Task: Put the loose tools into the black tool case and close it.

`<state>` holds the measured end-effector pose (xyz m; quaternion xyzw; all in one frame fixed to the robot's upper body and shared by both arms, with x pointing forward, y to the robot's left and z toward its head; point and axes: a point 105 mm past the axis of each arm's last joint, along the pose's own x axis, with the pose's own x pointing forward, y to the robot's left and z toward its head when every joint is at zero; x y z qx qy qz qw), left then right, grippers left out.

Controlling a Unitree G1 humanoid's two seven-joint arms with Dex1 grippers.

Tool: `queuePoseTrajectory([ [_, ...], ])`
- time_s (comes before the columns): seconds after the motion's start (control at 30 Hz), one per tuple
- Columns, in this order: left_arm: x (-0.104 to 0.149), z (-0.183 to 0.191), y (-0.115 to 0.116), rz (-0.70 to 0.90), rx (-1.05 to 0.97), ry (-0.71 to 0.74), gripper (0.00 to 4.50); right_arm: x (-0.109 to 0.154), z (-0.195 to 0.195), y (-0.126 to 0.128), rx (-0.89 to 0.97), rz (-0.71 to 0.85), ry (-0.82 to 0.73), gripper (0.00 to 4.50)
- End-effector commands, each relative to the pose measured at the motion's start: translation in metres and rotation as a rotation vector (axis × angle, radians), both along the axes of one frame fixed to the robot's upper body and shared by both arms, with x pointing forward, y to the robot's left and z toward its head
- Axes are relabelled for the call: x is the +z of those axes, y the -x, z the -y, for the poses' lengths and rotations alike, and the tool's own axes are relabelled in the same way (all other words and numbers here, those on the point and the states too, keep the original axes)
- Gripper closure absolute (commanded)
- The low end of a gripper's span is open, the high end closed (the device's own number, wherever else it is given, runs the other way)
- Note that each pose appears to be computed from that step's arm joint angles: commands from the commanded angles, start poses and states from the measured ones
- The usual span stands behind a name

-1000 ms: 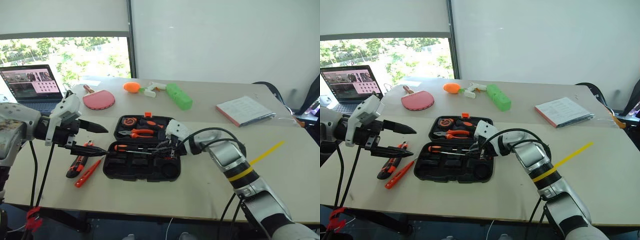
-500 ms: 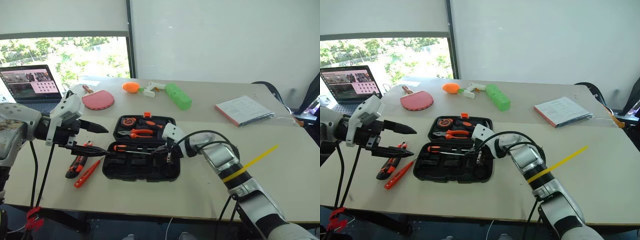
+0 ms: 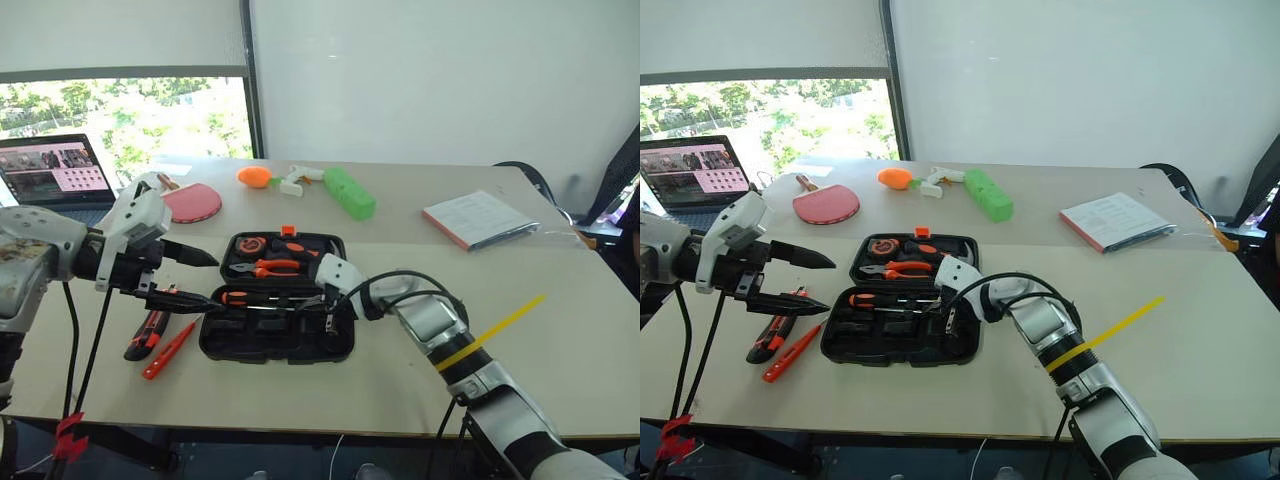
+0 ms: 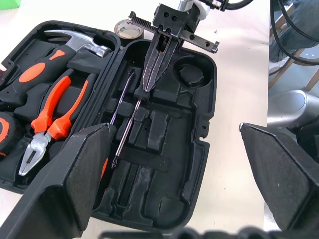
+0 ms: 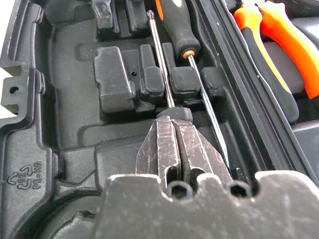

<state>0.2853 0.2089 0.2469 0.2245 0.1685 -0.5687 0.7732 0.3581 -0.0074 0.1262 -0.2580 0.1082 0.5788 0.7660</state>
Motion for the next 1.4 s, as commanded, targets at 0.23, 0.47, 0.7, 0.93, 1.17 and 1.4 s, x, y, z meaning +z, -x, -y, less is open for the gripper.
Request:
queuePoseTrajectory([
  [0.23, 0.000, 0.000, 0.003, 0.019, 0.026, 0.014, 0.00, 0.087, 0.024, 0.029, 0.036, 0.007, -0.315, 4.44],
  [0.47, -0.011, -0.019, 0.005, -0.001, 0.208, 0.061, 0.00, 0.125, 0.072, 0.081, 0.124, 0.044, -0.325, 2.26],
  [0.7, -0.028, -0.080, 0.030, -0.028, 0.557, 0.063, 0.00, 0.129, 0.094, 0.106, 0.221, 0.043, -0.243, 0.02],
  [0.93, -0.048, -0.141, 0.067, -0.057, 0.916, 0.027, 0.00, 0.127, 0.088, 0.108, 0.264, 0.044, -0.256, 0.02],
  [1.17, -0.061, -0.150, 0.062, -0.125, 1.015, -0.027, 0.00, 0.123, 0.082, 0.109, 0.251, 0.051, -0.285, 0.02],
  [1.4, -0.069, -0.126, 0.014, -0.277, 1.075, 0.029, 0.00, 0.120, 0.079, 0.116, 0.221, 0.049, -0.313, 0.02],
])
